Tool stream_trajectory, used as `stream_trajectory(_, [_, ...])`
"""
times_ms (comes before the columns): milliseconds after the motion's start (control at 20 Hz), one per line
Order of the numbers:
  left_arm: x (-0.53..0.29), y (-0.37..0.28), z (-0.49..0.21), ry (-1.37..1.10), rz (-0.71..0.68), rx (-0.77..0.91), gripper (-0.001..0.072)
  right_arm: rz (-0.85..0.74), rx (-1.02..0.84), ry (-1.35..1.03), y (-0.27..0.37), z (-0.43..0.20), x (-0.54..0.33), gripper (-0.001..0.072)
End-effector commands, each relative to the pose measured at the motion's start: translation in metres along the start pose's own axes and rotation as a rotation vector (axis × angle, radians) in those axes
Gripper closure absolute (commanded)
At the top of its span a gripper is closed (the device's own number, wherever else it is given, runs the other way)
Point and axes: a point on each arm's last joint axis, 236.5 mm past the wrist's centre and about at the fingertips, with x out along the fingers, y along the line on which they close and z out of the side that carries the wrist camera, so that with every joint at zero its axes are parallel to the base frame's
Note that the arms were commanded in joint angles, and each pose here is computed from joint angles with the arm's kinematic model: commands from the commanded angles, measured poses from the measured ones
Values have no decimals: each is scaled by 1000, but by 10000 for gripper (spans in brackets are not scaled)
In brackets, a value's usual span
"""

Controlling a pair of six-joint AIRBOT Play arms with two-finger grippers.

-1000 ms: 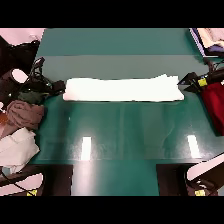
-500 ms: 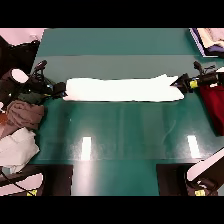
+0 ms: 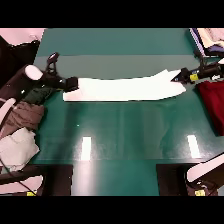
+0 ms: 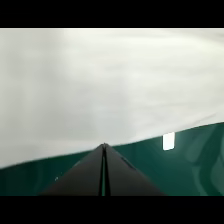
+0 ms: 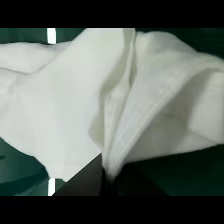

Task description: Fold the shirts.

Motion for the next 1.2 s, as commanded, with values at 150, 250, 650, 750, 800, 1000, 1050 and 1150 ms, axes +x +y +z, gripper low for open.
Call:
stream_trajectory(150, [77,-111,33,-4,-128,180,684,180,-144,-140,140,18,-37,694])
stream_trajectory(250, [108,-134,24,36,-151,213,684,231,-212,-150,184,19,-37,695])
stream_trajectory(650, [182,-130,-19,178,-145,187,683,323,-442,-173,318,7,-22,694])
stream_trajectory(750, [184,-128,-19,175,-141,188,684,339,-459,-149,331,-3,-11,694])
stream_trajectory(800, [185,-128,-17,167,-142,187,683,346,-458,-131,336,-7,-4,694])
stream_trajectory(1000, [176,-132,-9,148,-150,190,683,361,-458,-73,341,-18,25,695])
stream_trajectory(1050, [168,-130,-3,143,-145,210,684,363,-455,-66,342,-19,32,694])
stream_trajectory(1150, [136,-124,22,117,-116,270,683,363,-450,-57,340,-19,42,694])
